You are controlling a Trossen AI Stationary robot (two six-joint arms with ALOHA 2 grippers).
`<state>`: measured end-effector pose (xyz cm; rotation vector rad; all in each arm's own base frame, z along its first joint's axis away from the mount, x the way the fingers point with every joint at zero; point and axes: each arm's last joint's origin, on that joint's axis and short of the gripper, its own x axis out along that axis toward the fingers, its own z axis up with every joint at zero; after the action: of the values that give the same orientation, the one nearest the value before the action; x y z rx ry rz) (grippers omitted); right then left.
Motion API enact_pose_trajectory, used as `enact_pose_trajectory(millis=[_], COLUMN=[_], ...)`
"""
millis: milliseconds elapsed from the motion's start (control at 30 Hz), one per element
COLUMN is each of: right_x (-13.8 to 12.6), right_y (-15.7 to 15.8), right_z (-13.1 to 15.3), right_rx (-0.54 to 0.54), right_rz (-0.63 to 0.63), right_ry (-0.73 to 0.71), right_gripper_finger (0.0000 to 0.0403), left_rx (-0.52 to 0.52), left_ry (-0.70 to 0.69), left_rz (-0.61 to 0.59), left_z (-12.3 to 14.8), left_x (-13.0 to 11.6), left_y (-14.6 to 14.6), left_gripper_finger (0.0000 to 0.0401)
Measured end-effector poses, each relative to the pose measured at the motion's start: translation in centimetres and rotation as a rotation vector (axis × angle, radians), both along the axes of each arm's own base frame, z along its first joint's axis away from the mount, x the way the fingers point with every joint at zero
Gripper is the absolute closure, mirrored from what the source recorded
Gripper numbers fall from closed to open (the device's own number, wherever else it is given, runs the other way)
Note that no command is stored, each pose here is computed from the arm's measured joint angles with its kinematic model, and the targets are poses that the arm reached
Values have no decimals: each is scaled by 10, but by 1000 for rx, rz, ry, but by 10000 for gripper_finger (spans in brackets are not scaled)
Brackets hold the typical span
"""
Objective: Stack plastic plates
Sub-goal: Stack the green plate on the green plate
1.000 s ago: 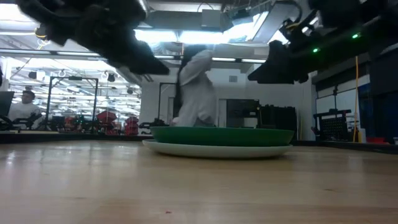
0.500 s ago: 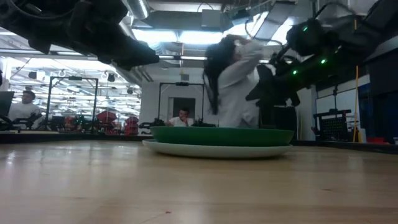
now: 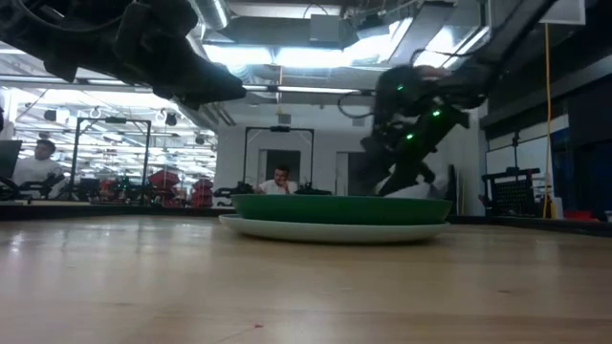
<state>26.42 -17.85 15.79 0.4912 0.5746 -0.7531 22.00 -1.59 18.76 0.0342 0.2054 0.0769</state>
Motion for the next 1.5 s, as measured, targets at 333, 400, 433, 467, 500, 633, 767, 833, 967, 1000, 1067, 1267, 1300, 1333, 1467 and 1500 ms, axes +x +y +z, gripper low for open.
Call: enact_pose_trajectory(millis=[333,400,433,467,500,633,767,833,967,1000,1067,1267,1300,1333,1467,1500], right_x=[44,50,53,56,58,62,63,63,63,63,62,61,60,60,59,59], right_y=[-35,-40,-42,-44,-45,-48,-48,-48,-48,-48,-47,-45,-45,-46,-47,-47], right_z=[-19,-22,-23,-22,-23,-24,-25,-25,-25,-25,-26,-27,-27,-27,-28,-28], right_rx=[147,171,180,187,197,207,209,207,203,201,213,231,232,229,201,195], right_rz=[75,82,89,91,92,108,109,110,115,121,143,151,149,146,113,109], right_ry=[72,105,129,137,155,192,197,195,199,202,208,226,228,231,258,263], right_gripper_finger=[169,169,169,169,169,169,169,169,173,177,192,250,259,269,305,314], left_rx=[-2,-1,-4,-11,-18,-20,-22,-22,-22,-22,-22,-22,-22,-23,-25,-26], left_ry=[1,3,1,1,0,1,-2,-2,1,1,1,0,0,-1,-1,-1], left_rz=[-21,-20,-19,-19,-17,-16,-16,-16,-16,-16,-16,-16,-16,-15,-15,-15], left_z=[0,0,0,0,0,0,0,0,0,0,0,0,0,0,0,0], left_x=[0,0,0,0,0,0,0,0,0,0,0,0,0,0,0,0], left_y=[-4,-4,-4,-4,-4,-5,-5,-5,-5,-5,-5,-5,-5,-5,-5,-5], left_gripper_finger=[268,268,268,268,268,268,268,268,268,268,268,268,268,268,268,268])
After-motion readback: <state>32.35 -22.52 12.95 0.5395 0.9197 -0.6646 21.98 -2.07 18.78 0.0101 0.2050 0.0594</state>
